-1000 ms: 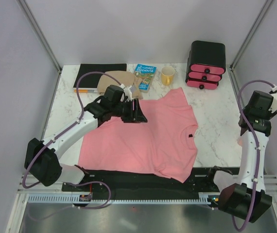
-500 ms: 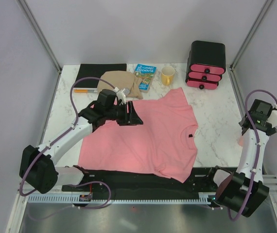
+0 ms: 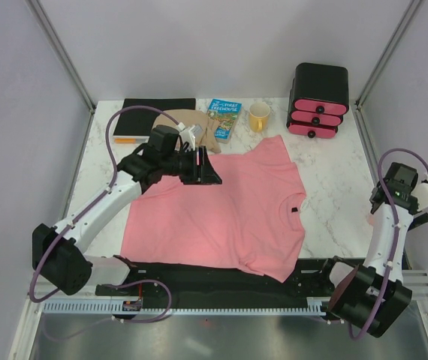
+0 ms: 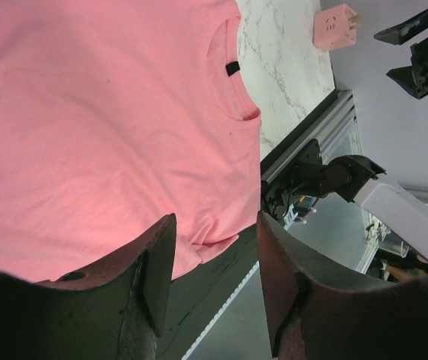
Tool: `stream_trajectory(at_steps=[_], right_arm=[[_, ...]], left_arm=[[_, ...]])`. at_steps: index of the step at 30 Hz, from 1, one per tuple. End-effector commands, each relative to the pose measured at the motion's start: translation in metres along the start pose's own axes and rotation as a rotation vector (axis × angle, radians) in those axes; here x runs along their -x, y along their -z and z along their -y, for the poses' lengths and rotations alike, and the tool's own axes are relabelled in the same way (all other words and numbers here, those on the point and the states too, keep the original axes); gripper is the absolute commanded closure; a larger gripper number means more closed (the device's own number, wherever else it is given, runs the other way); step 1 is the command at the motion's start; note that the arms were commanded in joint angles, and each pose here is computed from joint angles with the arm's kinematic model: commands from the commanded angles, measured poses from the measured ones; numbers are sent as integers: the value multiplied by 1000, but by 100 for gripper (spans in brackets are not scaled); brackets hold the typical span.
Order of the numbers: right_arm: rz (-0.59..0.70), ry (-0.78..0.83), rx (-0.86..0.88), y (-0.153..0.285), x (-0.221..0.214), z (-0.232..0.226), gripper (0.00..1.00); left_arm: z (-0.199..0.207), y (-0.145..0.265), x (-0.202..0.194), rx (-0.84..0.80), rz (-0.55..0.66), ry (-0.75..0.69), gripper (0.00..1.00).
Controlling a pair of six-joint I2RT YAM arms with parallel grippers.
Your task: Fold and stack the t-shirts
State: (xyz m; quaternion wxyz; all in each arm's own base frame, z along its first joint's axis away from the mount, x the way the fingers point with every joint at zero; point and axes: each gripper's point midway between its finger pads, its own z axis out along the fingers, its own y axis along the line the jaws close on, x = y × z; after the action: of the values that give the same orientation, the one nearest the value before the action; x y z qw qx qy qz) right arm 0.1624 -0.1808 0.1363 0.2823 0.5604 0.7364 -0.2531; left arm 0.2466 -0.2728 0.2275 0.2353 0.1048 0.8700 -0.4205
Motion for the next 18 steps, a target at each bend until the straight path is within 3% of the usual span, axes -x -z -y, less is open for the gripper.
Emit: stream_trajectory(at_steps=[1,11,14,18], right_arm=[[56,-16,-10,-7,12,2,16],[39,-9,-8,-27,22,-8,12],[30,-16,28,-31,23,-15,4],[13,-43,72,-36,22,-23,10]], left_arm=[[6,8,5,-13,-13,-64,45],[-5,-1,-2,-1,-55,-64,46],[-7,-5,-3,0,-67,-63,46],[-7,-8,-1,-4,-70,-64,46]])
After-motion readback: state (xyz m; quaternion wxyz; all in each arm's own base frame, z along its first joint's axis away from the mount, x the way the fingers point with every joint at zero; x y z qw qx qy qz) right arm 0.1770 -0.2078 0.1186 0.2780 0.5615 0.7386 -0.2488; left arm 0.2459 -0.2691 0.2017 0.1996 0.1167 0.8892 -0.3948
